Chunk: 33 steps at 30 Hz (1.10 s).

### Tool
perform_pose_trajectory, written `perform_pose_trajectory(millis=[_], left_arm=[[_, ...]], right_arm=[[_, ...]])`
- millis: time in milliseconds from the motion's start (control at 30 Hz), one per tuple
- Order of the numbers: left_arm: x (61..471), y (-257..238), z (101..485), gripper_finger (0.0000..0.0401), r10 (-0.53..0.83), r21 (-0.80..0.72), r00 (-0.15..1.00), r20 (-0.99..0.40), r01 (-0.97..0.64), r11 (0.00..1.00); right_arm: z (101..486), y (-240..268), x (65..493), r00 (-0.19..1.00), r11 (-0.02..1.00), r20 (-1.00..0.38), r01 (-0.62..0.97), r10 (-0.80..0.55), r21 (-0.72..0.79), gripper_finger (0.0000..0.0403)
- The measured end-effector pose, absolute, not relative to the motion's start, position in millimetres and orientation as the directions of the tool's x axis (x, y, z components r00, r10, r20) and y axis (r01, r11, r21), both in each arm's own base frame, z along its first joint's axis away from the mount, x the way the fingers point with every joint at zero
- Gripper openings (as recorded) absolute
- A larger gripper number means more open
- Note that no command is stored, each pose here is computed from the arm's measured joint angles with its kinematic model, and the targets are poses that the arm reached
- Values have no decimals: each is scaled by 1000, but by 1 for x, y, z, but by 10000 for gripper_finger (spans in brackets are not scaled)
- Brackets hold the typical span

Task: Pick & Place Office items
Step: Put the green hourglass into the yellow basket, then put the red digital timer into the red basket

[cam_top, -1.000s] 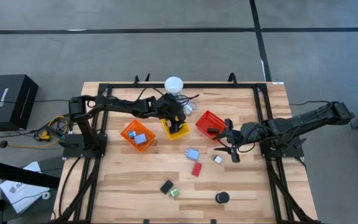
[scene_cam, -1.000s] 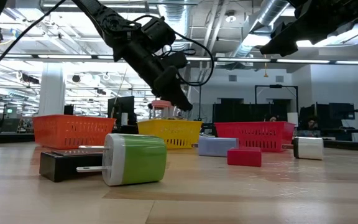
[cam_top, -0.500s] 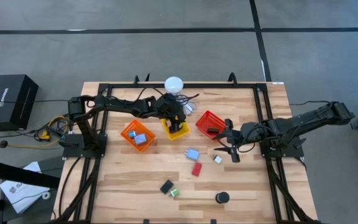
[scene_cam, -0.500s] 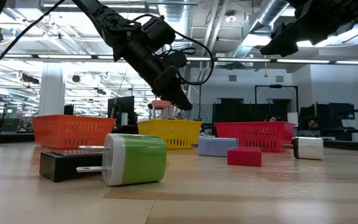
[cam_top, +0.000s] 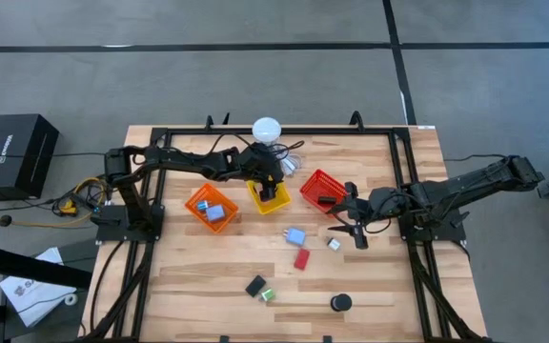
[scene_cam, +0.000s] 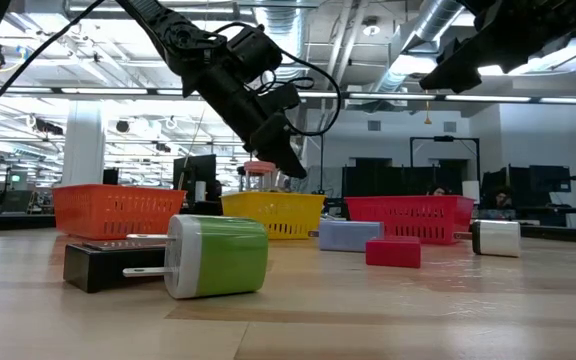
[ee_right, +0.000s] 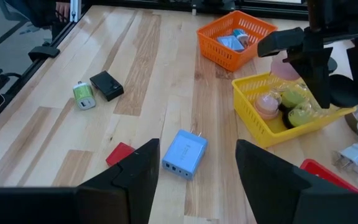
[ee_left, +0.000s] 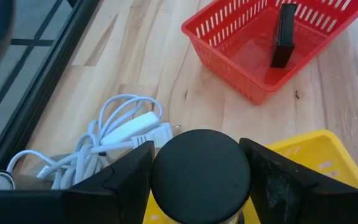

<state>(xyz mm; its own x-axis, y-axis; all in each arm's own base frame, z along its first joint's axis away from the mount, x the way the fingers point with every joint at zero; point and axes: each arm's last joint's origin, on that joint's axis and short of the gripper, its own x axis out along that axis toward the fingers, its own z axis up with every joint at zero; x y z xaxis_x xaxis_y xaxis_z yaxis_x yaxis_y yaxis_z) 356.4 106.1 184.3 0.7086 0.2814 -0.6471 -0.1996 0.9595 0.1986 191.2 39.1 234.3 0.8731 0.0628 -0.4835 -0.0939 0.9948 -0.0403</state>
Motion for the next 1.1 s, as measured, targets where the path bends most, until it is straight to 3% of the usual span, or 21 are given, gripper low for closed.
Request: perform_pose_trajectory(millis=[433,800,1100], left_arm=[[354,100,190,267,306,225,699,-647,-209,952],[336,77,253,284,301,236,806,-510,-205,950],[325,22,287,284,169,208,891,-422,-87,974]], right_arm=[[234,39,191,870,995,-490,-94,62,-41,202],[233,39,191,867,995,-494,-94,61,-41,202],[233,39,191,868,995,-493,-94,62,-41,202]])
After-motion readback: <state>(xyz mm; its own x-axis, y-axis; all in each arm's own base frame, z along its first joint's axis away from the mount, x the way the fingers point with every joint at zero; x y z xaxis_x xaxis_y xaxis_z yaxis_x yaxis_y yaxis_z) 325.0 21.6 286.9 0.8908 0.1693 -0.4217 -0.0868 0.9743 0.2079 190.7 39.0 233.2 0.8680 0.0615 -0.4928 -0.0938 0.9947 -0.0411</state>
